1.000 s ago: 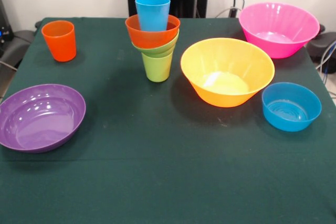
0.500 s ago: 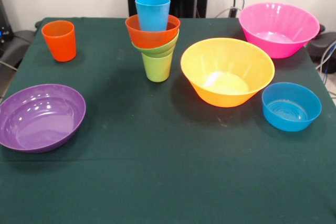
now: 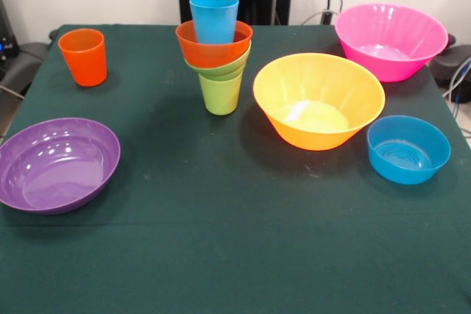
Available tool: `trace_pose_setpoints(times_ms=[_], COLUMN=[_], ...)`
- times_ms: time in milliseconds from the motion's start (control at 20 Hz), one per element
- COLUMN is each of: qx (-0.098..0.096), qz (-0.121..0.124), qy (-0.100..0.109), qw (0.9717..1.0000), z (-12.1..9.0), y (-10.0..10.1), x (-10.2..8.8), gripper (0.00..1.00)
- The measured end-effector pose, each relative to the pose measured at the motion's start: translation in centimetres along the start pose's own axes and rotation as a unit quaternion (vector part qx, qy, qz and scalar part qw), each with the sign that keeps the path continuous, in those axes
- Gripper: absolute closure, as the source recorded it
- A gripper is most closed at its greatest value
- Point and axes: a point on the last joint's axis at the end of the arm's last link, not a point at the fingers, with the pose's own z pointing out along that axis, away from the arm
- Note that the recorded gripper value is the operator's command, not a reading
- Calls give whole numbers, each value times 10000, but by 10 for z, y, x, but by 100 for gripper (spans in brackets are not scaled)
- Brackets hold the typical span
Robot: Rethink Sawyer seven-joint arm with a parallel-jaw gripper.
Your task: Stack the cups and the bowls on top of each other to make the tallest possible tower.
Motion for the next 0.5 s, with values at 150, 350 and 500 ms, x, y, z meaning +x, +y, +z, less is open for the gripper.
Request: trace_pose_setpoints(times_ms=[150,350,500], qx=[22,39,44], qz=[-25,-45,-49], qy=[14,25,26], qw=[10000,10000,10000], z=[1,2,2], y=[0,0,0], x=[1,2,2], gripper=[100,100,100])
